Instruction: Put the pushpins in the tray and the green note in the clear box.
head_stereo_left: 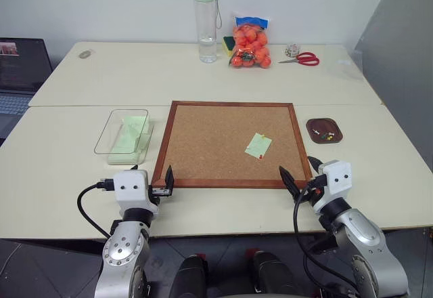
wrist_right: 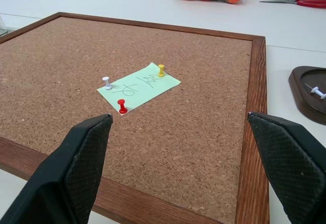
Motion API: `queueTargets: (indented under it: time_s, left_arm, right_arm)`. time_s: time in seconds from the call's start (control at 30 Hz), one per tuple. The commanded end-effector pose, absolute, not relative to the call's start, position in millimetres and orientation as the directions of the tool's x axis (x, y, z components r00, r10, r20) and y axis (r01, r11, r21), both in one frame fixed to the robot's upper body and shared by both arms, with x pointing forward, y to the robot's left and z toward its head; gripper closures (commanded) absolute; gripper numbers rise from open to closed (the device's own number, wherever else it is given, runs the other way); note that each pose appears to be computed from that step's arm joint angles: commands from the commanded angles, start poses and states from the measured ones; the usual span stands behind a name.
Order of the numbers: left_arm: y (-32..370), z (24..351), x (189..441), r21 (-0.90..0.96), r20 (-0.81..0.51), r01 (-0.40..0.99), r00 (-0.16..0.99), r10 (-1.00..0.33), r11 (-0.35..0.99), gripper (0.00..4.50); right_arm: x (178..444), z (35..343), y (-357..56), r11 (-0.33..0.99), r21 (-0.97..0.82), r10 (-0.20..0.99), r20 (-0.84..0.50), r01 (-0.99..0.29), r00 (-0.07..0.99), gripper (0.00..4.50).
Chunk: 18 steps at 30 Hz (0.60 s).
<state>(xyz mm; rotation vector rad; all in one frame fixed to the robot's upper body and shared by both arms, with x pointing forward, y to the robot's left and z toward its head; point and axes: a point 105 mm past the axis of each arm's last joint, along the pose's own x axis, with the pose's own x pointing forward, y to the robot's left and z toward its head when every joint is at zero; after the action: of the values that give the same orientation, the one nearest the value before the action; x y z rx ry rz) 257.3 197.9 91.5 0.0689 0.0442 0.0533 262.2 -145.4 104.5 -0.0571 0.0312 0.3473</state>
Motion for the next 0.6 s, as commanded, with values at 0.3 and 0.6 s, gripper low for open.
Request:
queueTargets:
  time_s: [0.3,0.6]
  left_arm:
    - [166.9,120.2,273.5,0.044,0.03,0.232,0.972,-0.234,0.972,0.09]
    - [124.5,135.3,288.8,0.057,0.006,0.618,0.785,-0.619,0.784,0.76]
  right_arm:
    - [267.9,127.0,-141.7,0.92,-0.106,0.383,0.038,-0.378,0.923,0.0]
    - [278.1,133.3,-136.5,0.877,-0.115,0.472,0.03,-0.466,0.881,0.0]
